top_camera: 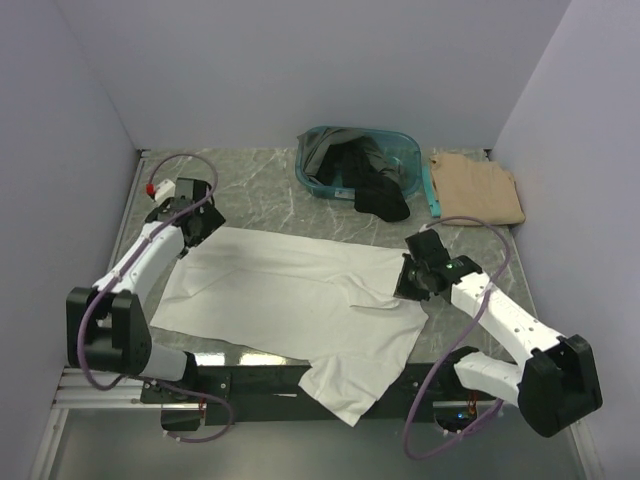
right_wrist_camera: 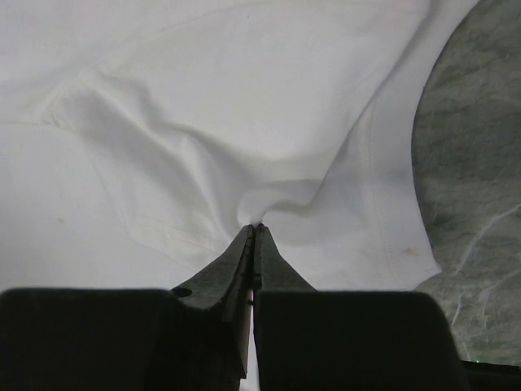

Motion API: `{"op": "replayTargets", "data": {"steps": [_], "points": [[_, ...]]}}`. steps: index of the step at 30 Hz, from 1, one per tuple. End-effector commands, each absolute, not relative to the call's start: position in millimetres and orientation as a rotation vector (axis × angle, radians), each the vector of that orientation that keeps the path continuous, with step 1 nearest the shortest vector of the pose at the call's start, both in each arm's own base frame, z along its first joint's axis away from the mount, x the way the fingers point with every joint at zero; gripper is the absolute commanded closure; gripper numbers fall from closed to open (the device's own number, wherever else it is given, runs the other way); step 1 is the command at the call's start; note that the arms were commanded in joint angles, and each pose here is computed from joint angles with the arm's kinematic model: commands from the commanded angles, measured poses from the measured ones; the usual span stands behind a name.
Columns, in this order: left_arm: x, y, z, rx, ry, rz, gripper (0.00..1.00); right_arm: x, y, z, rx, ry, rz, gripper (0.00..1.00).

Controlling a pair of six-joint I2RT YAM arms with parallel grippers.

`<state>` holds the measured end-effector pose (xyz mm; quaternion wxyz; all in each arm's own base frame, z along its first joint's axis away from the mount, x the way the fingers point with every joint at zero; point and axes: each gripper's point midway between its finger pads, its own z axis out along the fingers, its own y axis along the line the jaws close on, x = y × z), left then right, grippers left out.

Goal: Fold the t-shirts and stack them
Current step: Fold the tshirt

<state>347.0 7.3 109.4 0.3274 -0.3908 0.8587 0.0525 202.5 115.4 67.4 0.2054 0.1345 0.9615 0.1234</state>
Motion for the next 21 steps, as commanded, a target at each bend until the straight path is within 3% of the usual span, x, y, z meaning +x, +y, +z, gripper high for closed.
{"op": "replayTargets", "data": {"steps": [1, 5, 9, 18, 21], "points": [[360.2, -46.3, 159.1, -0.829, 2.165, -0.13, 0.01, 231.9, 113.9, 84.1, 0.375, 2.588, 0.291, 0.97], [351.7, -126.9, 173.9, -0.536, 2.189, -0.301, 0.01, 260.5, 121.9, 98.4, 0.389, 2.509, 0.326, 0.98], [312.7, -228.5, 169.1, -0.157, 2.254, -0.606, 0.01, 297.3, 117.5, 111.6, 0.444, 2.449, 0.347, 1.0], [262.4, -339.0, 133.1, 0.208, 2.366, -0.663, 0.01, 340.2, 101.5, 102.4, 0.489, 2.459, 0.325, 1.0], [255.6, -364.7, 120.3, 0.262, 2.408, -0.636, 0.05, 344.5, 105.8, 94.9, 0.486, 2.483, 0.347, 1.0]]}}
